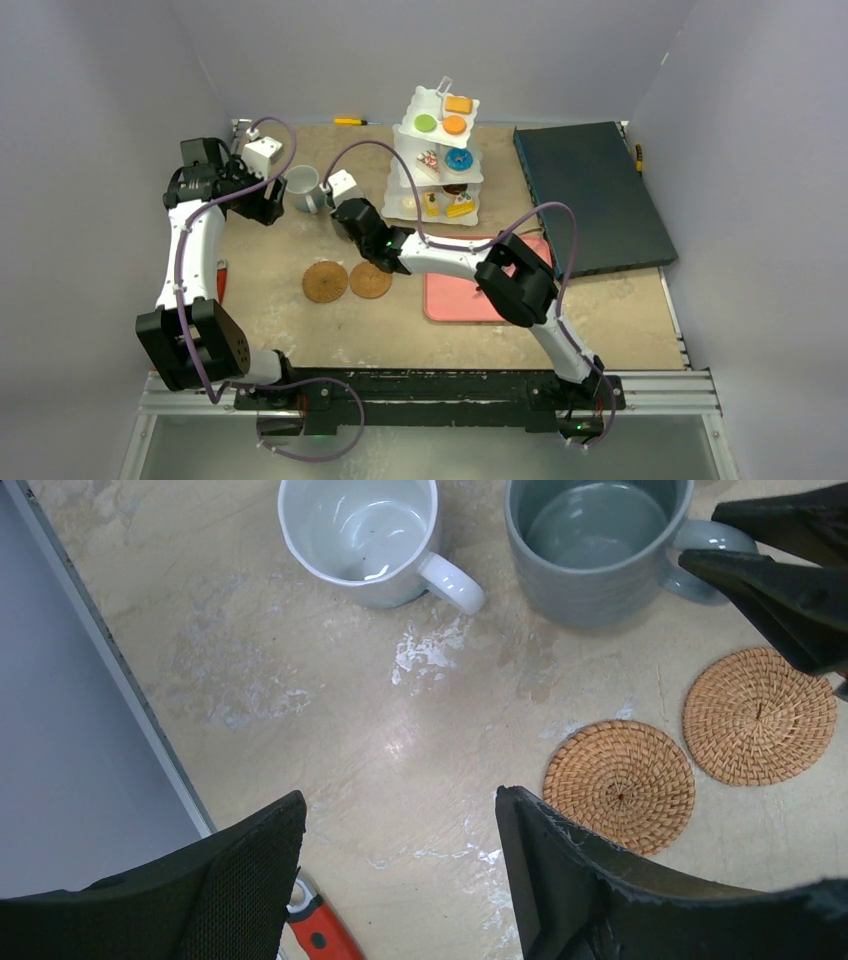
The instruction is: Serve the afternoon tea
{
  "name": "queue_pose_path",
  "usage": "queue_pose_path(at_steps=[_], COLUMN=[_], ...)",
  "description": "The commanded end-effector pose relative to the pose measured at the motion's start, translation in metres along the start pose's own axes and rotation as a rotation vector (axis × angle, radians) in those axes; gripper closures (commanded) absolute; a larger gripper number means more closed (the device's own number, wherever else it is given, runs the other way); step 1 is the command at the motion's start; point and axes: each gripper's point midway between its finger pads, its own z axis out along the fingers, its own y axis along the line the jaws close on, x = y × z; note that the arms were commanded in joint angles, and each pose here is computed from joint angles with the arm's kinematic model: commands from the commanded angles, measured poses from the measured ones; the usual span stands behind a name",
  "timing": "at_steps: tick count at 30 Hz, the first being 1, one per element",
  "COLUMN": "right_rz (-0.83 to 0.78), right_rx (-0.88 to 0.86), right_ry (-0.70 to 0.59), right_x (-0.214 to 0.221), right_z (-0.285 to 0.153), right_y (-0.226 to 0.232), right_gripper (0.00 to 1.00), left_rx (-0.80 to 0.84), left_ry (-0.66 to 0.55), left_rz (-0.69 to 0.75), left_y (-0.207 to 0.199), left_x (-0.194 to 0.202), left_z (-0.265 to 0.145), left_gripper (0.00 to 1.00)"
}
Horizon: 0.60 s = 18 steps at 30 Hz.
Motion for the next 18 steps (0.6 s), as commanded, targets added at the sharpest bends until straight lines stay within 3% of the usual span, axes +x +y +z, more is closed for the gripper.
queue_pose_path(at_steps=[1,18], right_rz=[0.104,0.124], right_rx=[0.039,0.060], right_ry=[-0.215,-0.335], right_x=[-0.077,-0.103], right_z=[-0.031,-0.088], right_y=[-0.013,-0.028], right_gripper=[1.00,1.00], left_rx=[-0.007,-0.011], left_ry=[-0.053,-0.065], left_rz=[0.024,0.018], left_y=[0.001,0.002], left_x=[-0.011,-0.013], left_z=[-0.007,-0.007], left_gripper=[0.31,0.31])
